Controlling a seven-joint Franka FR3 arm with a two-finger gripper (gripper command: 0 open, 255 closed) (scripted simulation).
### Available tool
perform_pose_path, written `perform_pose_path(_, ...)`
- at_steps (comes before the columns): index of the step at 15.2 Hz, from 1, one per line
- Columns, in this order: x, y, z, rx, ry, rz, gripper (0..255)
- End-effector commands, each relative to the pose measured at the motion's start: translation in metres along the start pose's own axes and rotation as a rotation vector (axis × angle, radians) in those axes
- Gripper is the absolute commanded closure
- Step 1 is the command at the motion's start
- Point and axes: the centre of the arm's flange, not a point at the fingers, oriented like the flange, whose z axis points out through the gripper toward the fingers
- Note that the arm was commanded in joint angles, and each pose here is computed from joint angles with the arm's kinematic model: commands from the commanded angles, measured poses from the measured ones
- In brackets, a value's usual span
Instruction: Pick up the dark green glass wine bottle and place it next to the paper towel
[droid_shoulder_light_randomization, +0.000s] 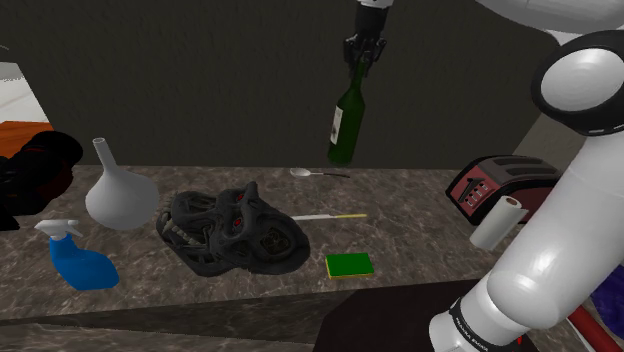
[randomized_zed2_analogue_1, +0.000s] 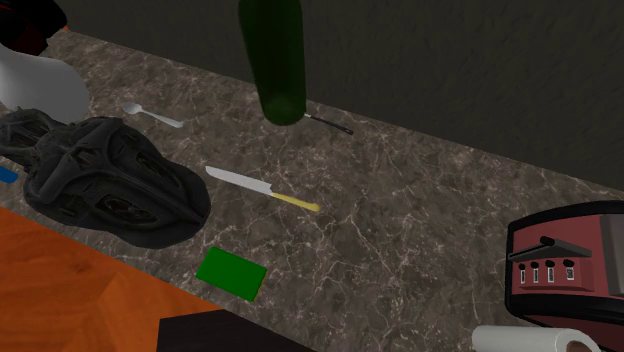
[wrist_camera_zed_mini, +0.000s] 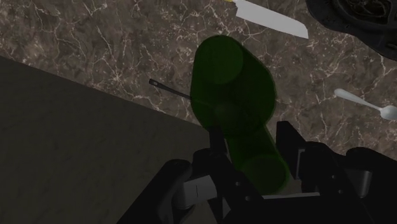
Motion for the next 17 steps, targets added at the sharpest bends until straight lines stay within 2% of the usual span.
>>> perform_pose_path(1, 0.0, -0.001, -0.011, 0.0, 0.0, 0.0, 255)
perform_pose_path(13, 0.003, 0.002, -0.072, 0.0, 0.0, 0.0, 255)
perform_pose_path(17, -0.037, 0.036, -0.072, 0.0, 0.0, 0.0, 255)
